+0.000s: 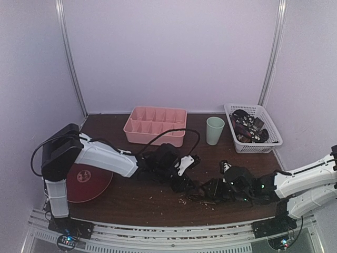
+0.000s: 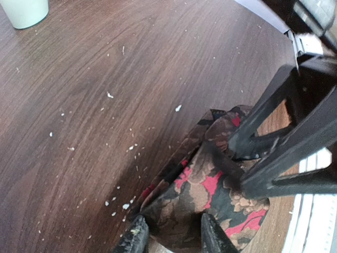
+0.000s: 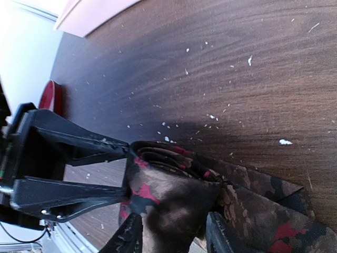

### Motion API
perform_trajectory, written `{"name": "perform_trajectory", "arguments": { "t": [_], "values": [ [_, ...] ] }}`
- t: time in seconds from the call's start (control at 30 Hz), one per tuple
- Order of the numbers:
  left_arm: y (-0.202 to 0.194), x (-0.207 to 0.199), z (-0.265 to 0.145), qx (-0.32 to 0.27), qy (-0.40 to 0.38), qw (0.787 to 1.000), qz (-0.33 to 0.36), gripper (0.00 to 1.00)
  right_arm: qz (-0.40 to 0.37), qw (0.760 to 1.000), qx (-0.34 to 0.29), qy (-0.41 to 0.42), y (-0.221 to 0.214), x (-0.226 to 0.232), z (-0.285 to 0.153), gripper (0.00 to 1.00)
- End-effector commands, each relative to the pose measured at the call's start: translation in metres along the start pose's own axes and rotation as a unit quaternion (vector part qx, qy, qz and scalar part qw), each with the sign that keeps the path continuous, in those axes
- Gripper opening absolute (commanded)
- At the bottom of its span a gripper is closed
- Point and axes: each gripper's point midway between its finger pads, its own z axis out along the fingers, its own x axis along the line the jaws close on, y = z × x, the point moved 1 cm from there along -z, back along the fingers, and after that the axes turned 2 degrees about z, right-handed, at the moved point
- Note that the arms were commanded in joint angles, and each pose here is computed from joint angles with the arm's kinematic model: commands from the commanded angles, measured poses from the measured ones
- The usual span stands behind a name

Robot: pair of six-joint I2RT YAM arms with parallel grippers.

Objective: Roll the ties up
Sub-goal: Roll the tie at the center of the board.

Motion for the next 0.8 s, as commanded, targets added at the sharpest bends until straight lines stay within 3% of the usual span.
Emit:
{"name": "perform_trajectory", "arguments": {
  "t": [0.0, 0.27, 0.5, 0.77],
  "values": [
    [0.007, -0.001, -0.009, -0.017, 0.013, 1.000, 0.002, 0.35, -0.005, 1.000, -0.008, -0.023, 0.000, 0.002, 0.010, 0.40],
    [0.015, 0.008, -0.025, -0.025, 0.043, 0.999, 0.000, 0.38, -0.022, 0.999, -0.015, -0.023, 0.000, -0.003, 0.018, 0.29],
    [0.009, 0.032, -0.046, -0.057, 0.027, 0.996, -0.061, 0.40, -0.032, 0.999, -0.009, -0.030, -0.002, -0.011, 0.024, 0.28],
    [-0.019, 0.057, -0.038, -0.037, 0.041, 0.994, -0.094, 0.36, -0.036, 0.998, -0.012, -0.042, -0.001, -0.028, 0.025, 0.29]
  ]
}}
